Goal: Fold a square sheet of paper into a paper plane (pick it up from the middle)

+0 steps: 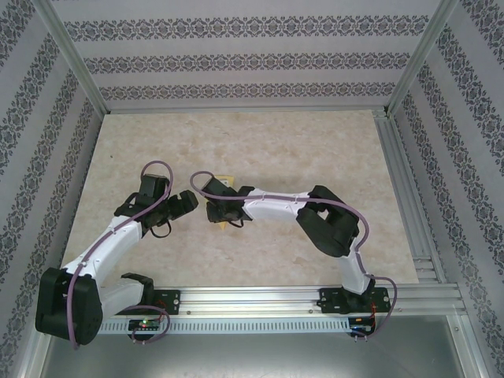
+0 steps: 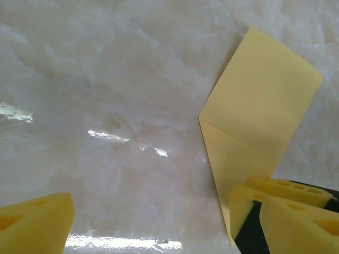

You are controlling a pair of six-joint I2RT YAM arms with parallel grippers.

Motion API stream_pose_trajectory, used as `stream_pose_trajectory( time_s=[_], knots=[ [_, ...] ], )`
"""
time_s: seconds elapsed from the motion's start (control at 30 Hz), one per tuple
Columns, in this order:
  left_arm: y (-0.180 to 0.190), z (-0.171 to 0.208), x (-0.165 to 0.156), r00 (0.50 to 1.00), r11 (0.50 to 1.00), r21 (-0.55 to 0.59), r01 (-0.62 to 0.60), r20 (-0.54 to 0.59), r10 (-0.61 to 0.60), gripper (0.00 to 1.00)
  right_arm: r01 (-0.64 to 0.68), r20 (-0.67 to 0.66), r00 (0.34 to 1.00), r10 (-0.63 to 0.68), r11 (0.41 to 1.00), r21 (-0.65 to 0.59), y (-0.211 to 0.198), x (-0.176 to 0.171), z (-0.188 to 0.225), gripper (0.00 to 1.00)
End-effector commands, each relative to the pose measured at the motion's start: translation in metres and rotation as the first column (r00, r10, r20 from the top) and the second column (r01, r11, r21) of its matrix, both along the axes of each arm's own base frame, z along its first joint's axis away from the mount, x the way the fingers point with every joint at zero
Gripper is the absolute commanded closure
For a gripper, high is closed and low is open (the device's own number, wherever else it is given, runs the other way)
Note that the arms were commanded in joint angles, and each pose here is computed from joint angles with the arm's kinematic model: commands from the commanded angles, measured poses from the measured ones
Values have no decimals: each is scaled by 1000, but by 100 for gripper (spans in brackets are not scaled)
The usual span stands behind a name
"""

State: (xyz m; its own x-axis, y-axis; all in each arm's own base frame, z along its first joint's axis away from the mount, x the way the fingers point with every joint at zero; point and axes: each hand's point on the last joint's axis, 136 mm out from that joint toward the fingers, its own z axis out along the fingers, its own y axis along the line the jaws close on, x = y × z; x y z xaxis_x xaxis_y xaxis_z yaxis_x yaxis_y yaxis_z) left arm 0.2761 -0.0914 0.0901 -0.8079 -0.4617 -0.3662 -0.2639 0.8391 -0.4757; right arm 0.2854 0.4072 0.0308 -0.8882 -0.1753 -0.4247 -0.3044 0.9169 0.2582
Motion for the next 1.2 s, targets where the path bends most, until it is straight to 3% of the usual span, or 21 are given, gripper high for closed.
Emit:
stream_pose_trajectory(
  time_s=[0.0,0.33,0.7,0.97,1.17],
  knots=[
    [-2,2,7,1000,999,-32,-12,18,12,8,13,-3,1000,-13,999,-34,-8,10,-7,67],
    [-19,-2,7,998,993,-100,61,12,-60,8,-58,-58,997,58,998,-7,-20,1,-22,69],
    [-51,-6,3,983,960,-212,186,27,-184,10,-184,-120,970,210,963,197,-42,-49,-19,69],
    [-66,-16,-4,977,954,-217,208,3,-213,11,-123,6,992,125,961,247,-46,-26,37,70],
    [-69,-21,-8,975,954,-208,215,-5,-221,11,-45,8,999,45,984,173,-56,-14,28,75]
  ],
)
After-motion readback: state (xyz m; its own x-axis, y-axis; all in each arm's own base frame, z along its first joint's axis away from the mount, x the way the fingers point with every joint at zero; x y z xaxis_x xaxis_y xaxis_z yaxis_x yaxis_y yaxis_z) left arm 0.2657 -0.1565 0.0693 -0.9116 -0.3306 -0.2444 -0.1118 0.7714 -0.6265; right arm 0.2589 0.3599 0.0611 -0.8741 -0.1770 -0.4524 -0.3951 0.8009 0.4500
